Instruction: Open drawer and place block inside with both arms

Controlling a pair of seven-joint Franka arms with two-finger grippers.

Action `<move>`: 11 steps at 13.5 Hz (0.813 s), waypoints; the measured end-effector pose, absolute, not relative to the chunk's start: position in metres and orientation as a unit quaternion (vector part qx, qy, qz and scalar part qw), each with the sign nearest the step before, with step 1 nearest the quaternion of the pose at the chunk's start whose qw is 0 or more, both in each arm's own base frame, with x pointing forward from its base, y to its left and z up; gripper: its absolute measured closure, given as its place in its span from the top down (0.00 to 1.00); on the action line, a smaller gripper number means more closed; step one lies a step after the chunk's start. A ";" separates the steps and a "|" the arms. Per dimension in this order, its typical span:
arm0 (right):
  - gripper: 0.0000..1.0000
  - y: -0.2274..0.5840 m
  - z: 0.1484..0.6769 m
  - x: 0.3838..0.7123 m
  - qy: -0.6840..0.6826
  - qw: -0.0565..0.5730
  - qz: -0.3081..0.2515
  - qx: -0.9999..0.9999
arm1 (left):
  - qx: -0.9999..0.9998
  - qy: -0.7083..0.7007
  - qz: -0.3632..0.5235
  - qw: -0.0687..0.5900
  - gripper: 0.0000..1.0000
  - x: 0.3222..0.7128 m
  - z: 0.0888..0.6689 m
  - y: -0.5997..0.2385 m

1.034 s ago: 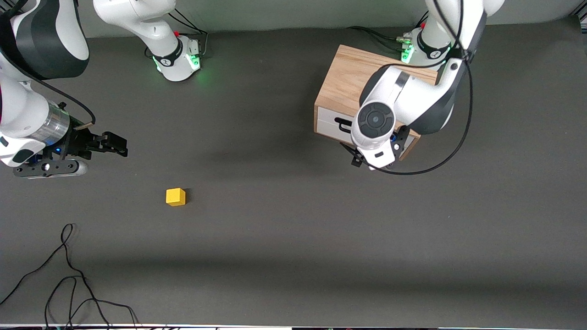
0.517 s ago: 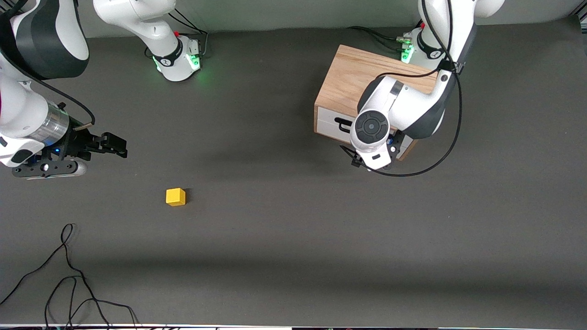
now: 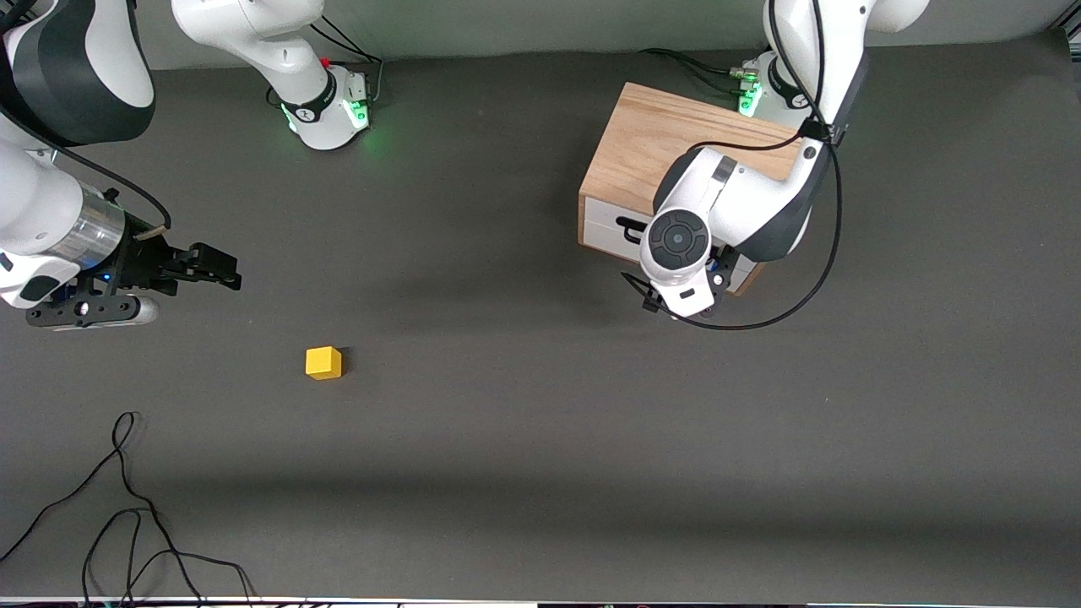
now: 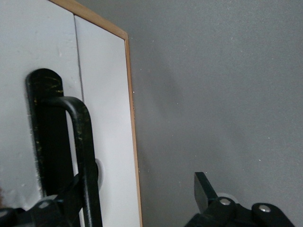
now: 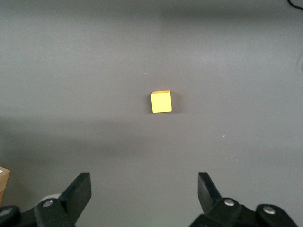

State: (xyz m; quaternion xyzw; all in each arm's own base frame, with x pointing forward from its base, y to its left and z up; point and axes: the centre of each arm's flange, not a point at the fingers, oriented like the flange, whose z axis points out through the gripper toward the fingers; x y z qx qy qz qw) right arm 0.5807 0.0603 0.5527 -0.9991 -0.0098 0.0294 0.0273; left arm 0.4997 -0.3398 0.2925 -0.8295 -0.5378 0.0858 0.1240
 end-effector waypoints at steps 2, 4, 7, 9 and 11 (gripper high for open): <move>1.00 0.060 0.551 0.582 -0.009 0.027 0.030 -0.999 | -0.830 -0.539 0.084 0.119 1.00 0.506 0.294 -0.343; 1.00 0.060 0.546 0.584 -0.009 0.026 0.032 -0.999 | -0.830 -0.540 0.082 0.114 1.00 0.515 0.293 -0.348; 1.00 0.060 0.540 0.587 -0.008 0.025 0.033 -0.999 | -0.830 -0.542 0.079 0.109 1.00 0.529 0.293 -0.354; 1.00 0.061 0.540 0.587 -0.008 0.025 0.033 -0.999 | -0.830 -0.543 0.078 0.106 1.00 0.536 0.291 -0.357; 1.00 0.060 0.540 0.588 -0.008 0.025 0.032 -0.999 | -0.831 -0.543 0.072 0.098 1.00 0.541 0.292 -0.359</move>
